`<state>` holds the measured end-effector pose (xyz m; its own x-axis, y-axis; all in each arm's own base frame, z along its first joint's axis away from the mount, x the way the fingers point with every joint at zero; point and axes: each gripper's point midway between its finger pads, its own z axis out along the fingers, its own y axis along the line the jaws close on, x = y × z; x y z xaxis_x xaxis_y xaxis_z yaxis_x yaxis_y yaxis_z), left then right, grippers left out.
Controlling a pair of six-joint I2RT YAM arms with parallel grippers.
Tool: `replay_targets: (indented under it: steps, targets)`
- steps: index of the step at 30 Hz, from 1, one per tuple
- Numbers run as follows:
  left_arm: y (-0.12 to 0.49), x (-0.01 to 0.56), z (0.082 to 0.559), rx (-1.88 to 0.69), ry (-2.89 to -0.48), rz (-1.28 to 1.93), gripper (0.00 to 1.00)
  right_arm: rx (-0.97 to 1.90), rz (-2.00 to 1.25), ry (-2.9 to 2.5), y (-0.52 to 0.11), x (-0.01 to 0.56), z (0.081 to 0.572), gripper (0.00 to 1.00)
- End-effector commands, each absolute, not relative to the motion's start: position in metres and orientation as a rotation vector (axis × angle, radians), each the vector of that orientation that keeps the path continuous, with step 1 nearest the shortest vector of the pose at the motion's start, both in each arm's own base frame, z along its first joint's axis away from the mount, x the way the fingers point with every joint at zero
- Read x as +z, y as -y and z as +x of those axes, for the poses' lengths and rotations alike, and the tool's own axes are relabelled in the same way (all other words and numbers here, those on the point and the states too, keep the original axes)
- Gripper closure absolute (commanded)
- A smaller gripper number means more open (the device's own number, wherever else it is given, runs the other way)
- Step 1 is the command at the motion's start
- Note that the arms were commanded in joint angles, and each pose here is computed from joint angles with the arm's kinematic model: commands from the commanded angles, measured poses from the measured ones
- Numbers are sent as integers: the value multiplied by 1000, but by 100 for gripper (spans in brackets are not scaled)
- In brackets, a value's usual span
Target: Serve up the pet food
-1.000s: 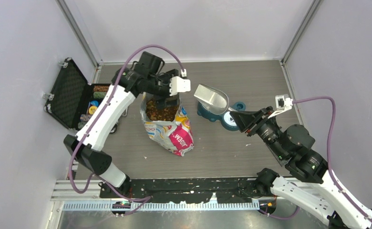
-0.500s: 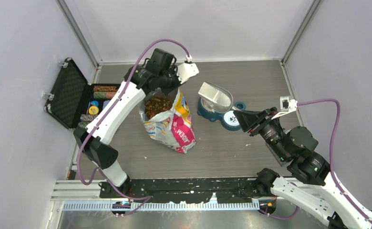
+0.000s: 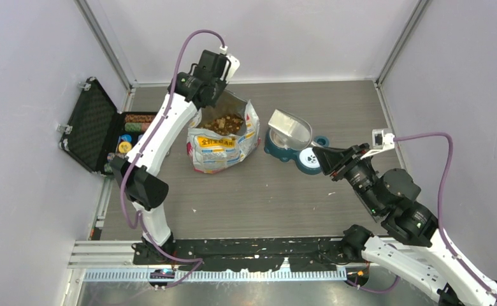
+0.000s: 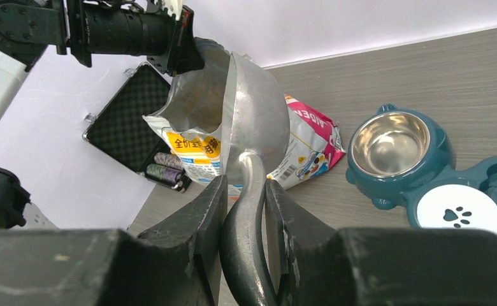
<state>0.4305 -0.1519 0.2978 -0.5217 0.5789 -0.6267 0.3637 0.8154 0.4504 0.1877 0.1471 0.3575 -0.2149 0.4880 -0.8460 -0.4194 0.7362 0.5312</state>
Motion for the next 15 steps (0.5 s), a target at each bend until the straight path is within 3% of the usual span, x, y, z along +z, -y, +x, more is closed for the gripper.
replay_targets:
  steps: [1, 9, 15]
  targets:
    - [156, 381, 435, 249, -1943, 497, 100, 838, 79, -1496, -148, 386, 196, 95]
    - [177, 401, 411, 24, -1900, 528, 100, 860, -8, -1501, -165, 396, 196, 95]
    - [188, 410, 386, -146, -1887, 498, 100, 1032, -362, -1542, -220, 409, 169, 95]
